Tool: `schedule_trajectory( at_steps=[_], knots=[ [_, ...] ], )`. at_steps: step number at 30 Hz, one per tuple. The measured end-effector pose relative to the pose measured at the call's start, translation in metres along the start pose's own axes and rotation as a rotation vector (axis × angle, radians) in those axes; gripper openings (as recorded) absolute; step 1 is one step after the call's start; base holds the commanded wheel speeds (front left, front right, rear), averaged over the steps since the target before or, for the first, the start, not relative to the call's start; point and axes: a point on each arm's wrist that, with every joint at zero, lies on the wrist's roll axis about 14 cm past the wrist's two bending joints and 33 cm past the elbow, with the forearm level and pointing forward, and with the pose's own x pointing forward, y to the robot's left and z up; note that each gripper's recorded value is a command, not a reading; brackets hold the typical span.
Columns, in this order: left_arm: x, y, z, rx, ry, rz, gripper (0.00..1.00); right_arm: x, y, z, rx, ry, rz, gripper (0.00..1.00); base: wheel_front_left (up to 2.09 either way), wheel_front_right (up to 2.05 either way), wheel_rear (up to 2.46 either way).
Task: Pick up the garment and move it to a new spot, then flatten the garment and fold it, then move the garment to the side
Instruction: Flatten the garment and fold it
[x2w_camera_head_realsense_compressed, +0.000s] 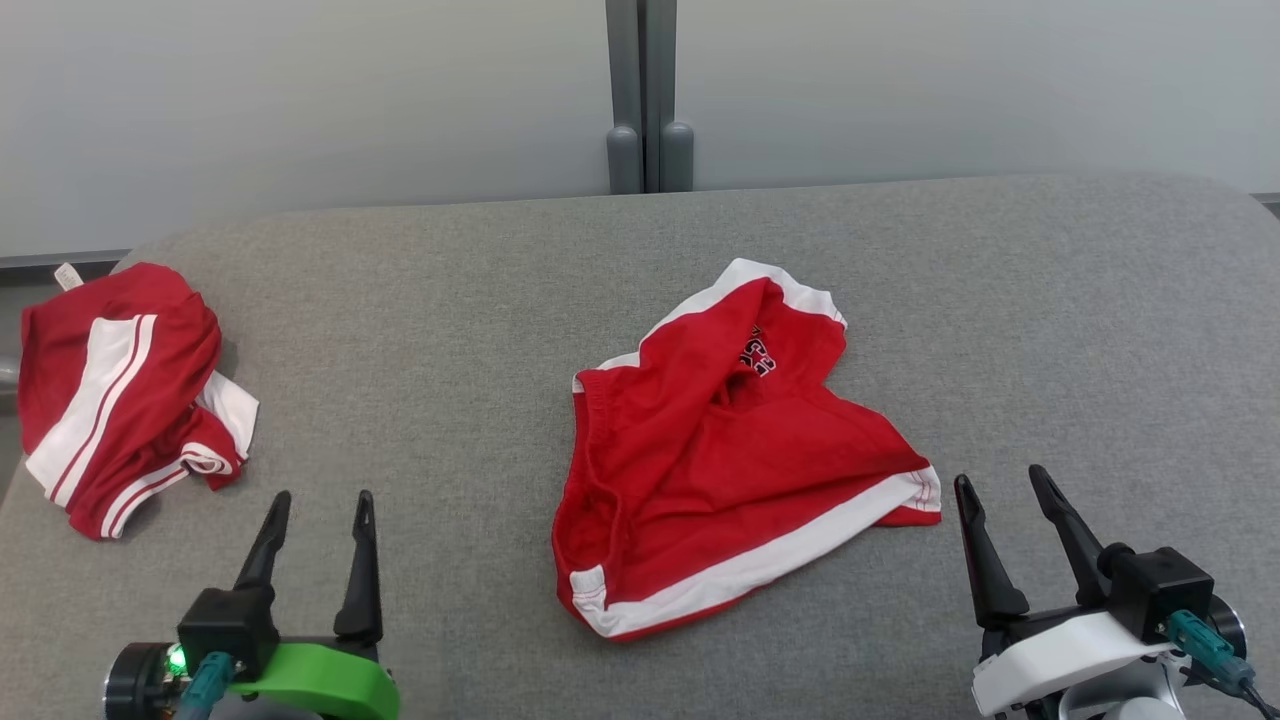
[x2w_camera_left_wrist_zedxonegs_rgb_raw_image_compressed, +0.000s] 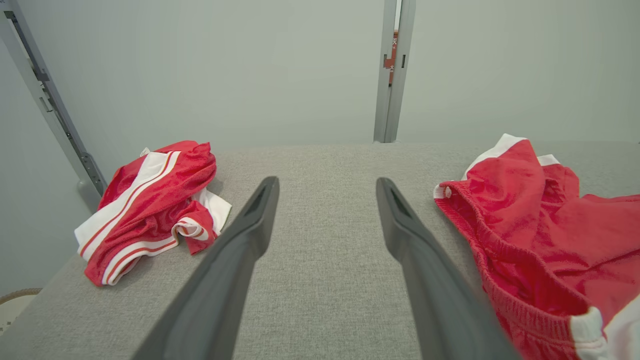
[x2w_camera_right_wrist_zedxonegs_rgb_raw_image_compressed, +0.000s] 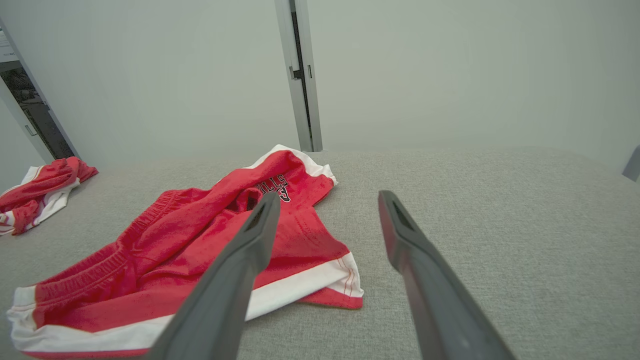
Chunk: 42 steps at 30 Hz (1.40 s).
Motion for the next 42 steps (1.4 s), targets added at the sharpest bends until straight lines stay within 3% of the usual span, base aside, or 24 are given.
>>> schedule_trajectory(
  at_steps=[11, 20, 28, 42],
  knots=[
    [0.016, -0.083, -0.004, 0.056, 0.037, -0.310, 1.00, 0.016, -0.016, -0.018, -0.079, 0.084, 0.021, 1.00, 0.00, 0.00, 0.00],
    [-0.002, -0.152, -0.040, 0.125, 0.164, -0.601, 1.00, 0.029, -0.026, -0.055, -0.119, 0.226, 0.044, 1.00, 0.00, 0.00, 0.00],
    [-0.012, -0.145, -0.082, 0.176, 0.336, -0.669, 1.00, 0.043, -0.021, -0.079, -0.139, 0.321, 0.098, 1.00, 0.00, 0.00, 0.00],
    [-0.030, -0.136, -0.113, 0.125, 0.471, -0.667, 1.00, 0.053, -0.009, -0.110, -0.149, 0.446, 0.185, 1.00, 0.00, 0.00, 0.00]
  ],
)
